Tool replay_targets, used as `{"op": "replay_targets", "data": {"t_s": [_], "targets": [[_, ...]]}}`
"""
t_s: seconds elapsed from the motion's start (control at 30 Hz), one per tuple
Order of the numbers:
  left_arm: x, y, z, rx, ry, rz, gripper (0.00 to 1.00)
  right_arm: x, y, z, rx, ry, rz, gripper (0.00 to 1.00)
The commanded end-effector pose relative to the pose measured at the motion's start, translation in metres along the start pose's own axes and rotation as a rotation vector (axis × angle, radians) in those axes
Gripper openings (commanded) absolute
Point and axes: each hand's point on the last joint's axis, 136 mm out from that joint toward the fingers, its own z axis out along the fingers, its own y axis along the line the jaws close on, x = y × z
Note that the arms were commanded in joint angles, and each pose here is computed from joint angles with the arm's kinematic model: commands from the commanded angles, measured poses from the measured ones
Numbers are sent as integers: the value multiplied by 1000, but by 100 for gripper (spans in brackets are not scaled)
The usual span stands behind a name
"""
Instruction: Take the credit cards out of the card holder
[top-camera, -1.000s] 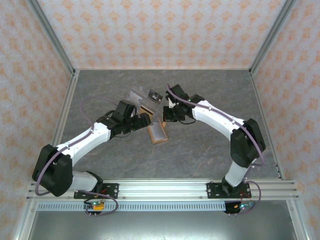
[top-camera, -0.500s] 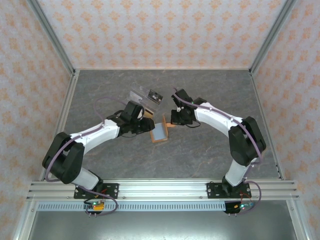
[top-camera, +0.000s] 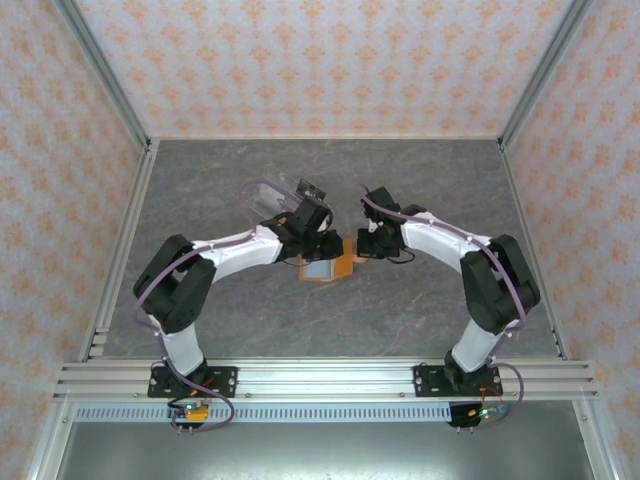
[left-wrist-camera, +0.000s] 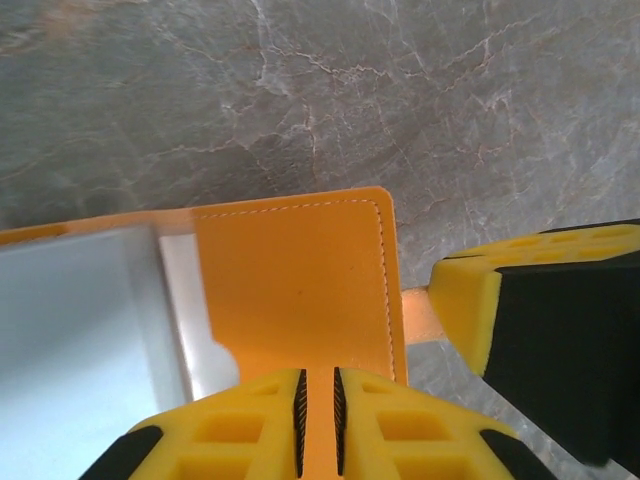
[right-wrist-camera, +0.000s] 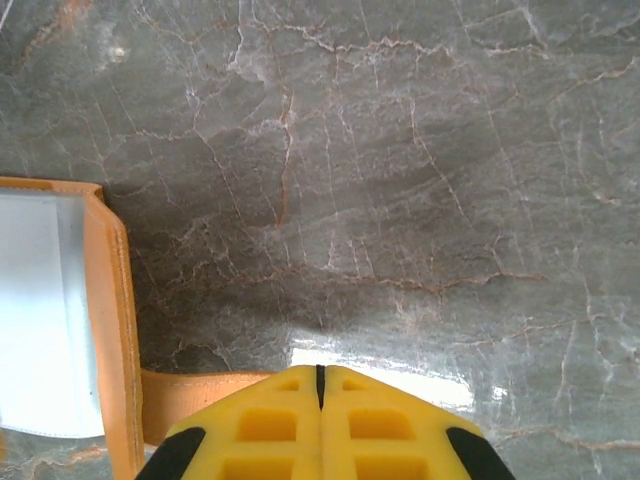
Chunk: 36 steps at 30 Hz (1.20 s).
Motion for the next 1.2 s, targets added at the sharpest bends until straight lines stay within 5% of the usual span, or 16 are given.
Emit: {"op": "replay_targets", "data": {"t_s": [0.0, 0.17, 0.3, 0.43, 0.9, 1.17], "targets": [[-14, -2, 6, -63, -39, 51, 17, -9, 4, -5, -52, -41, -26, 4], [-11, 13, 29, -122, -9, 46, 14, -18, -1, -9, -72, -64, -6, 5], [-6, 21, 40, -140, 14, 34, 12, -27, 6, -28, -111, -128, 32, 25], [-4, 25, 46, -151, 24, 30, 10, -28, 14, -45, -162, -159, 85, 32], [1, 32, 52, -141, 12, 1, 0, 0, 23, 2, -254, 21, 235, 8], [-5, 20, 42, -112, -5, 3, 0, 7, 17, 27, -215, 57, 217, 7]]}}
